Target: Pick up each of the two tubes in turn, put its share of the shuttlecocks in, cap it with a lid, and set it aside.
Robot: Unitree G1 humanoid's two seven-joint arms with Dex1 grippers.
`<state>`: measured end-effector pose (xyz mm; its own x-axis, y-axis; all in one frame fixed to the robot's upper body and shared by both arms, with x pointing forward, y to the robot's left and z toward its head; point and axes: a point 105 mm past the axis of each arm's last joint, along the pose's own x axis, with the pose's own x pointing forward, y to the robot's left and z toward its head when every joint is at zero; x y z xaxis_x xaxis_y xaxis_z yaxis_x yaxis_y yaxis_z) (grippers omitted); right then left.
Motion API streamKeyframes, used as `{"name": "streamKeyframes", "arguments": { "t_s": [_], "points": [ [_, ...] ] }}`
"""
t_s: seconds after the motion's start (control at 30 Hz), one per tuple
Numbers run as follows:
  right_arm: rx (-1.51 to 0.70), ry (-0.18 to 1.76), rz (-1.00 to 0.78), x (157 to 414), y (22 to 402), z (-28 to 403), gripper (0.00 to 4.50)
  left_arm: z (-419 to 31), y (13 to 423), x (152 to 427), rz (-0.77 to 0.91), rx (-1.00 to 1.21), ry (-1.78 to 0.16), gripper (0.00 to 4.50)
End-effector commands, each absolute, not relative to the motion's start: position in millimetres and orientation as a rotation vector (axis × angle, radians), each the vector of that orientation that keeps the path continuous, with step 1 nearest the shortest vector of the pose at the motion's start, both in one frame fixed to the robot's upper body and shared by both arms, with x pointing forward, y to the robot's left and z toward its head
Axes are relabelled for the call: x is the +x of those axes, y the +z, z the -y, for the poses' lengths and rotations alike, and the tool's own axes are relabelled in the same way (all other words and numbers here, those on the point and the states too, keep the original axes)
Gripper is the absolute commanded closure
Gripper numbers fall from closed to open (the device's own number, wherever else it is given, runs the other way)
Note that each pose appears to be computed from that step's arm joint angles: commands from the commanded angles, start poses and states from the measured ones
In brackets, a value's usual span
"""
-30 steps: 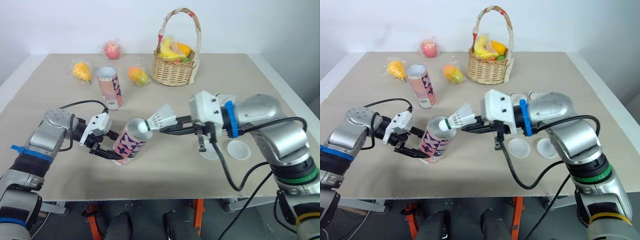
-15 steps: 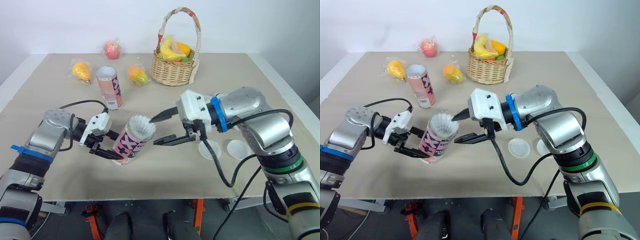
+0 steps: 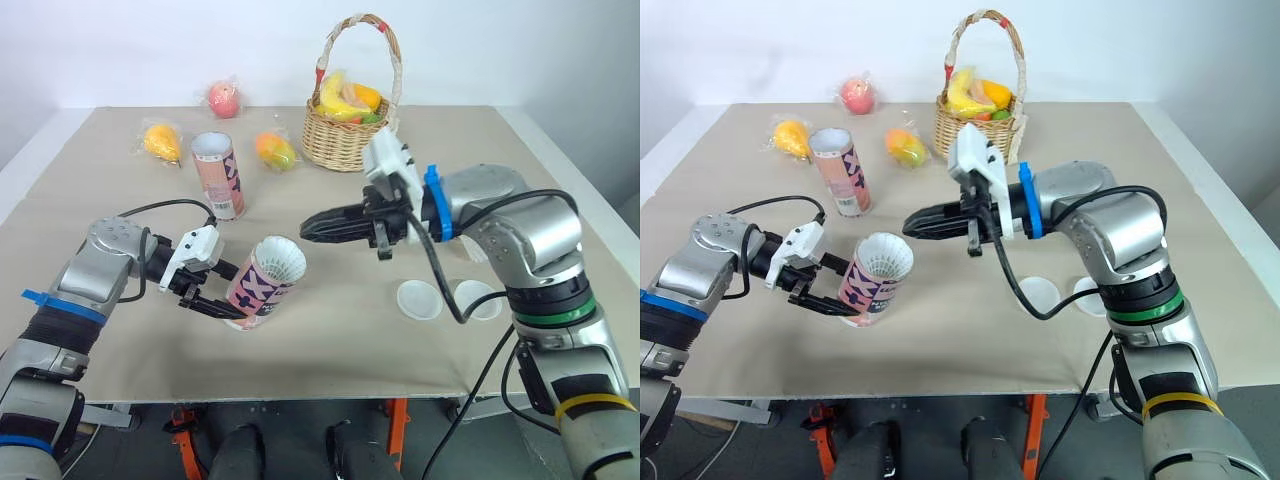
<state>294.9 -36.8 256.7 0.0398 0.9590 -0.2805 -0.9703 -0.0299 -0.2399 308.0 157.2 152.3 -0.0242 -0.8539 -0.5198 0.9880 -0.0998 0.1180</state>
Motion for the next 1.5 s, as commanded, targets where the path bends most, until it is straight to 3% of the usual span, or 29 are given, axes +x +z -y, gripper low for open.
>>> {"name": "streamKeyframes", "arguments": {
  "t_s": [0.03,0.2,0.37,0.57,0.97,1.23,1.5],
  "points": [
    [-0.501,1.586,-0.010,291,266,27,4.45,-157,163,312,-0.282,0.570,-1.578,1.42],
    [-0.609,1.687,-0.107,285,264,14,4.45,-158,162,312,-0.283,0.570,-1.579,1.42],
    [-0.781,1.731,-0.382,289,242,-7,4.45,-156,162,313,-0.274,0.567,-1.579,1.42],
    [-0.920,1.757,-0.479,292,228,-25,4.45,-155,161,313,-0.267,0.557,-1.579,1.42],
    [-0.775,1.776,-0.496,293,222,-62,4.45,-157,160,311,-0.266,0.546,-1.566,1.42],
    [-0.798,1.832,-0.393,291,279,-10,4.45,-155,160,313,-0.258,0.543,-1.568,1.42],
    [-0.733,1.687,-0.248,306,320,44,4.45,-150,161,314,-0.217,0.515,-1.566,1.42]
  ]
}}
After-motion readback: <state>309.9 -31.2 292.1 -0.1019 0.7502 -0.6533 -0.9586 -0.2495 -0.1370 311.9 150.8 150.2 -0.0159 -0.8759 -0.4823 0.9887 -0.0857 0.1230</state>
